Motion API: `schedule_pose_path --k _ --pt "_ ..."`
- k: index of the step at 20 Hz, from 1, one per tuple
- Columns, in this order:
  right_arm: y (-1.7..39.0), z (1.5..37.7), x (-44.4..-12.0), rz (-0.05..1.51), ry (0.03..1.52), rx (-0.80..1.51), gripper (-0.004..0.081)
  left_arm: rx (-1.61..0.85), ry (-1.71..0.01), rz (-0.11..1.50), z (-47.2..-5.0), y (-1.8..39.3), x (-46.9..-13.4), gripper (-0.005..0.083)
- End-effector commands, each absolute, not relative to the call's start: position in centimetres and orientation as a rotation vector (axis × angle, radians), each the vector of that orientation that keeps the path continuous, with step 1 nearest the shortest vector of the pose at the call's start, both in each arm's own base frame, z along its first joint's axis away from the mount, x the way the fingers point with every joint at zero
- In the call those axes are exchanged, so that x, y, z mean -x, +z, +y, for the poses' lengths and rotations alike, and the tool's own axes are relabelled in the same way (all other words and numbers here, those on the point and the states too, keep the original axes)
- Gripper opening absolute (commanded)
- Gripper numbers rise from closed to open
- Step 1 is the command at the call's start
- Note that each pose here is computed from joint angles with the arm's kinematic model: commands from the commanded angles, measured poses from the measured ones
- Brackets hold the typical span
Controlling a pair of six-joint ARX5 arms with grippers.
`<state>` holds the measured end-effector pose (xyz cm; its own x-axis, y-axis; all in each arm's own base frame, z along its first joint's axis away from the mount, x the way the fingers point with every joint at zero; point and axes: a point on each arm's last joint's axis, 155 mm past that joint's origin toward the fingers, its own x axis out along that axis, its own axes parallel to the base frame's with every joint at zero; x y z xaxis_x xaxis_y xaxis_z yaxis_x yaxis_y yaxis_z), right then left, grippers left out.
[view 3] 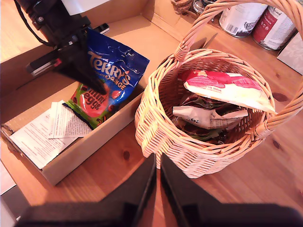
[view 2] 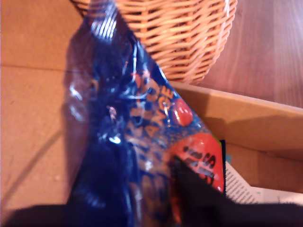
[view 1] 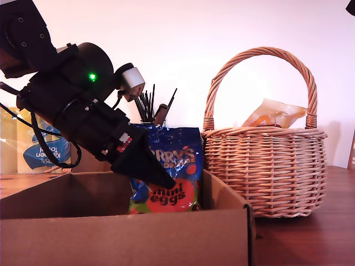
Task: Move the bags of Easter eggs from the cardboard box on the left into the woven basket on the right side.
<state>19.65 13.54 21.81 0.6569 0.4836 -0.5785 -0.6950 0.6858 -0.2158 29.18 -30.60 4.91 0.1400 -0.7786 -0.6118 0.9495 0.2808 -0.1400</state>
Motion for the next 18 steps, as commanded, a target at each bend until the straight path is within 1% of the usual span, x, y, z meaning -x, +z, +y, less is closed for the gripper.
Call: schedule_pose_path --k 1,5,9,14,18 --pt "22.0 13.6 -19.7 0.504 0.694 0.448 -0.0013 -0.312 -1.281 0.683 -30.5 3.8 -29.1 -0.0024" --pt "22.0 13.6 -19.7 0.504 0.694 0.448 -0.0013 -0.311 -1.272 0.647 -30.6 5.8 -29.6 -0.0024" --pt "22.0 13.6 -19.7 0.503 0.694 0.448 -0.0013 -0.314 -1.258 0.59 -30.0 10.4 -29.7 -0.0024" --pt "22.1 13.6 -19.7 0.502 0.693 0.448 -0.0013 -0.333 -1.245 0.426 -29.9 16.5 -29.3 -0.0024" --pt "22.0 13.5 -19.7 0.503 0.693 0.448 -0.0013 -0.34 -1.266 0.254 -31.5 20.8 -28.6 -0.0024"
